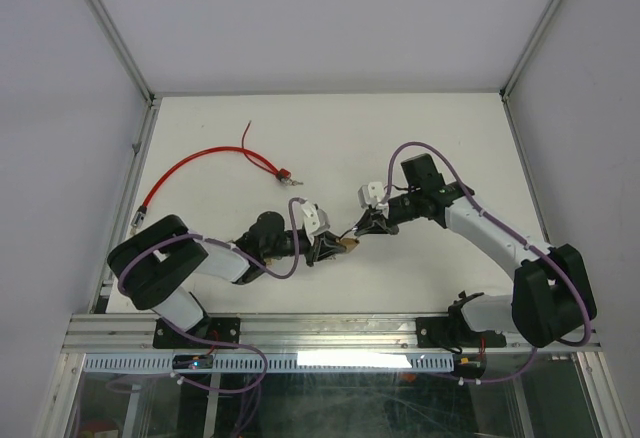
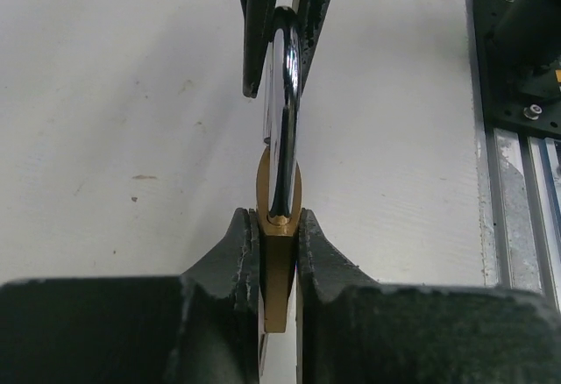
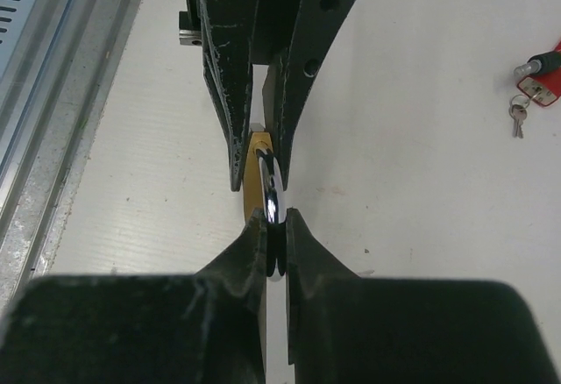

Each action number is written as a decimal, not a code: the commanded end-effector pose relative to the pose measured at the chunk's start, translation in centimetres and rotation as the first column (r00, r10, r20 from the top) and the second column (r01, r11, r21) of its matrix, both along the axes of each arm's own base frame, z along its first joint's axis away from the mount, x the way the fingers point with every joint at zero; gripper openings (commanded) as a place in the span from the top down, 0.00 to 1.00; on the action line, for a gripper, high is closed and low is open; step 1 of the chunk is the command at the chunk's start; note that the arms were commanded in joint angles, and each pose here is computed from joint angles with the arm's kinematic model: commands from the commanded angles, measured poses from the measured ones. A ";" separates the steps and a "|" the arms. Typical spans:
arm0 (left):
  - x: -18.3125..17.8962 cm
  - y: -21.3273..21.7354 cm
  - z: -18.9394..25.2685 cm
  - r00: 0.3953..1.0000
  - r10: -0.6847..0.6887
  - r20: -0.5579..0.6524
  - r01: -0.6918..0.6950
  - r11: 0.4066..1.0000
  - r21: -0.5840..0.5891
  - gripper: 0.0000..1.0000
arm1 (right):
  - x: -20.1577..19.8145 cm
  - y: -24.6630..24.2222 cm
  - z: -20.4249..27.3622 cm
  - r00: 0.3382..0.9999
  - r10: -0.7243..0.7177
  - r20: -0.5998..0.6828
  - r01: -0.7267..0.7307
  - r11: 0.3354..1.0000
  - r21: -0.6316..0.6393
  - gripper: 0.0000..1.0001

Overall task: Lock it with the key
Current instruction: Lock the lock.

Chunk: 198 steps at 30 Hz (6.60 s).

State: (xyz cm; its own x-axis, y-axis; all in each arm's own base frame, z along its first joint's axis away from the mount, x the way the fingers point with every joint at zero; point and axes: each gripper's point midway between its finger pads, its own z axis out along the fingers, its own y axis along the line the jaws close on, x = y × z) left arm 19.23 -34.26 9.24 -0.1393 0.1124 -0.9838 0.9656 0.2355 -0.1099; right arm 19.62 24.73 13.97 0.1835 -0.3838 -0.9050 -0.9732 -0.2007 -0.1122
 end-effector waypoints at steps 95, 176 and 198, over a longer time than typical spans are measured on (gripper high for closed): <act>-0.6 1.7 -6.3 0.992 -0.123 0.019 0.117 0.976 0.182 1.00 | -1.8 5.8 -6.2 0.956 -0.027 -0.291 -0.017 0.989 -0.150 1.00; 0.9 4.7 -4.0 0.991 0.106 0.086 -0.115 0.987 0.112 1.00 | -1.3 -0.5 -9.8 0.980 -0.099 -0.173 0.003 0.875 -0.484 1.00; 1.4 5.5 -5.2 0.985 0.144 0.092 -0.154 0.982 0.106 1.00 | -9.4 -1.8 -15.8 0.910 -0.027 -0.414 -0.278 0.701 -0.657 1.00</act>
State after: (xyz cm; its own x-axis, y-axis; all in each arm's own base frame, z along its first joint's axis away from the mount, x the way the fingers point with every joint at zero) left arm 19.89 -29.55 5.36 -0.0737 0.1675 -0.9831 0.9394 0.3427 -0.0121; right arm 19.11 30.47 7.74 0.1357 -0.6122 -0.7790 -0.9548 -0.2907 0.0622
